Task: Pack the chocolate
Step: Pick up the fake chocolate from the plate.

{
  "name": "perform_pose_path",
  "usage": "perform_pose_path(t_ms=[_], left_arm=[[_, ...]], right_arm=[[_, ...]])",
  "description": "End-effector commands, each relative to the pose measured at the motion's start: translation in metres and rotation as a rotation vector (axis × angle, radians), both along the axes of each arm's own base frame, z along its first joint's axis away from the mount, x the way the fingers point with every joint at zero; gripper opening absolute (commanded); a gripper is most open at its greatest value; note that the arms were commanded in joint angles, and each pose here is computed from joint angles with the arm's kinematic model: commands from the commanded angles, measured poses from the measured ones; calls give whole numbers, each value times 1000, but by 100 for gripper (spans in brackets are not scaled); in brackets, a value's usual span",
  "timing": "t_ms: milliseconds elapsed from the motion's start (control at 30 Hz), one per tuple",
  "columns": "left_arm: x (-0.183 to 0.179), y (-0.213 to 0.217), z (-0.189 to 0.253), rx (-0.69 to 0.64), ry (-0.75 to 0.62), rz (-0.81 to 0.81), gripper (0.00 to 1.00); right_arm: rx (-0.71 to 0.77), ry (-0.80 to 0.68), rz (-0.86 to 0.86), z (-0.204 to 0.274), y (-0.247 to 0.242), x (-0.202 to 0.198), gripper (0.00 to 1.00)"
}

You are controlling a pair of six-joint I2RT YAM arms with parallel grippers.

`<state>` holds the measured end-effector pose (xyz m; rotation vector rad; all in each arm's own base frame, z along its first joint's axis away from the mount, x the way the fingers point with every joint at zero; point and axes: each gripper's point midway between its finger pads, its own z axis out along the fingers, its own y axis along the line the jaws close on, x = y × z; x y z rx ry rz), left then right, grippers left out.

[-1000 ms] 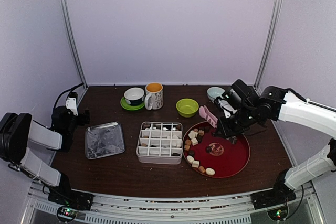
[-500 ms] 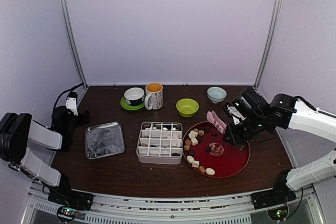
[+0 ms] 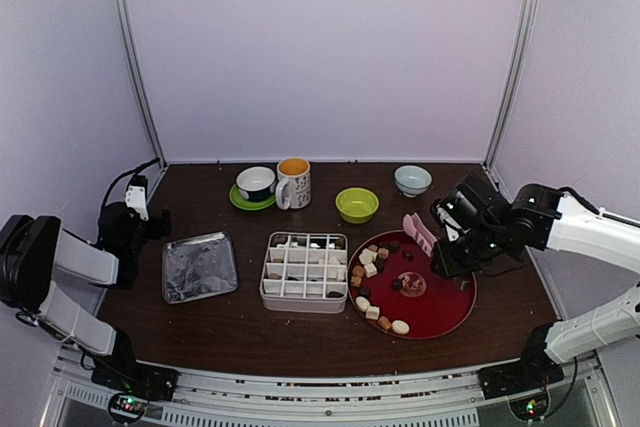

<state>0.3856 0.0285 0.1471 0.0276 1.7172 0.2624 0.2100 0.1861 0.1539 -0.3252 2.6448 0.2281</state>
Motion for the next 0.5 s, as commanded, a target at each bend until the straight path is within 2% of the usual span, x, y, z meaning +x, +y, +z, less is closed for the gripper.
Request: perform_pose_path(t_ms=[0, 467], left_arm=[[3, 1, 19, 7, -68, -1, 98], [3, 2, 18, 10, -68, -1, 98]], right_arm=[[-25, 14, -29, -15, -10, -3, 28], [36, 56, 46, -33, 18, 0, 30]])
